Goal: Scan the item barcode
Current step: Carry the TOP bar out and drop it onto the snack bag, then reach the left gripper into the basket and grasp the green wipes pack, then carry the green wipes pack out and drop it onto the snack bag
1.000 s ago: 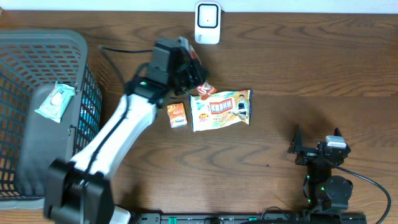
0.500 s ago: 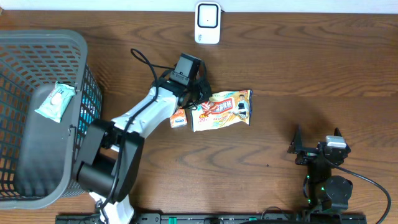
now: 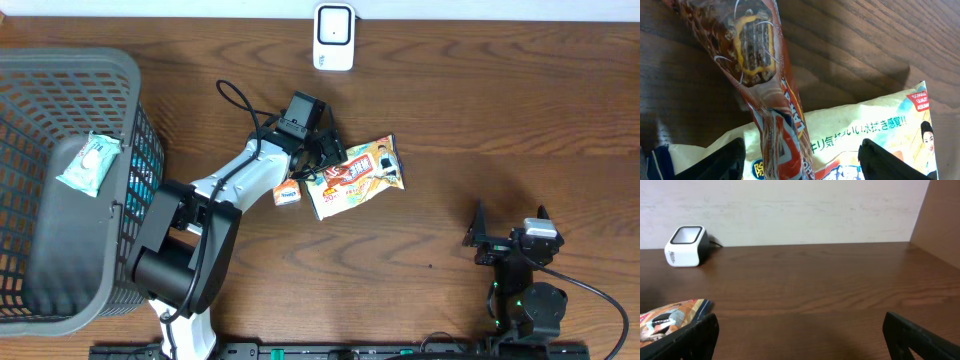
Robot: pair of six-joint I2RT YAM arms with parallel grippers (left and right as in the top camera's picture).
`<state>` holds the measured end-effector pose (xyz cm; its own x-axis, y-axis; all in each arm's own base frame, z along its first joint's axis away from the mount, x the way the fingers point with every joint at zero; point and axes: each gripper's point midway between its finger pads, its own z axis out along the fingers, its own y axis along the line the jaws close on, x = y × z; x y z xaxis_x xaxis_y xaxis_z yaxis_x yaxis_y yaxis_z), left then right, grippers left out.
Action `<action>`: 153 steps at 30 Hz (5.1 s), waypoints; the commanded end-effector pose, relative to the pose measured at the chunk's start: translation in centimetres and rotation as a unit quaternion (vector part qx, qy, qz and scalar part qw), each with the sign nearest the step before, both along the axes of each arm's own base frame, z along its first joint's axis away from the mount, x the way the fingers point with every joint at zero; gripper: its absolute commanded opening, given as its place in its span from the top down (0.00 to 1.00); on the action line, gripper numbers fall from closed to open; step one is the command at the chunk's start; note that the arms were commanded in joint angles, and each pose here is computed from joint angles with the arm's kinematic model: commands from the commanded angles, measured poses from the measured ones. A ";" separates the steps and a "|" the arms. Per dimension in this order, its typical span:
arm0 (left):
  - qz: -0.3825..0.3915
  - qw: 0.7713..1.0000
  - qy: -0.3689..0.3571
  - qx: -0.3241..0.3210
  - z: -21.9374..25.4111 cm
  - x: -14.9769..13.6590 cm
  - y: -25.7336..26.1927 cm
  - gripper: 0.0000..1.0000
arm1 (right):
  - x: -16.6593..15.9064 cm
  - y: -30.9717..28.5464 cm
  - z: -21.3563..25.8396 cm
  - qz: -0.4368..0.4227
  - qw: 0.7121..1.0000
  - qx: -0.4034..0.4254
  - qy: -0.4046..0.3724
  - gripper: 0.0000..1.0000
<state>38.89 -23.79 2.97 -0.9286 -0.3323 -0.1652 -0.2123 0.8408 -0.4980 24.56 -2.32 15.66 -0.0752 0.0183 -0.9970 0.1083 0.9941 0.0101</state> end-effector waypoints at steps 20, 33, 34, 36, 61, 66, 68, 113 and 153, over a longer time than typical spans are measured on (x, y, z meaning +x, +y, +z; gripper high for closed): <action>-0.015 0.983 -0.163 0.087 11.9 0.3 4.3 0.04 | 0.0 -0.2 -0.1 -0.004 1.000 -0.005 0.002 0.01; 0.128 0.917 -0.331 0.183 26.8 -3.4 15.1 0.01 | 0.0 -0.2 -0.1 -0.004 1.000 -0.005 0.002 0.01; 0.154 0.907 -0.342 0.194 28.0 -4.0 16.9 0.02 | 0.0 -0.2 -0.1 -0.004 1.000 -0.005 0.002 0.01; 0.204 0.887 -0.356 0.213 29.9 -5.3 20.2 0.02 | 0.0 -0.2 -0.1 -0.004 1.000 -0.005 0.002 0.01; 0.495 0.861 0.013 0.117 11.3 -10.5 47.1 0.11 | 0.0 -0.2 -0.1 -0.004 1.000 -0.005 0.002 0.01; 0.434 0.891 0.031 0.131 7.1 -7.7 46.8 0.11 | 0.0 -0.2 -0.1 -0.004 1.000 -0.005 0.002 0.01; 0.428 0.893 0.032 0.133 5.9 -6.8 46.9 0.11 | 0.0 -0.2 -0.1 -0.004 1.000 -0.005 0.002 0.01; 0.448 0.851 -0.272 0.035 28.4 -8.4 39.7 0.93 | 0.0 -0.2 -0.1 -0.004 1.000 -0.005 0.002 0.01; -0.039 0.995 -0.028 0.088 3.3 -4.8 -0.3 0.93 | 0.0 -0.2 -0.1 -0.004 1.000 -0.005 0.002 0.01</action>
<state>34.17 -23.98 7.47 -0.9370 -0.2225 -0.2692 -0.1116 0.9211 -0.3730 24.56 -2.32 15.66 -0.0752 0.0183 -0.9970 0.1083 0.9941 0.0101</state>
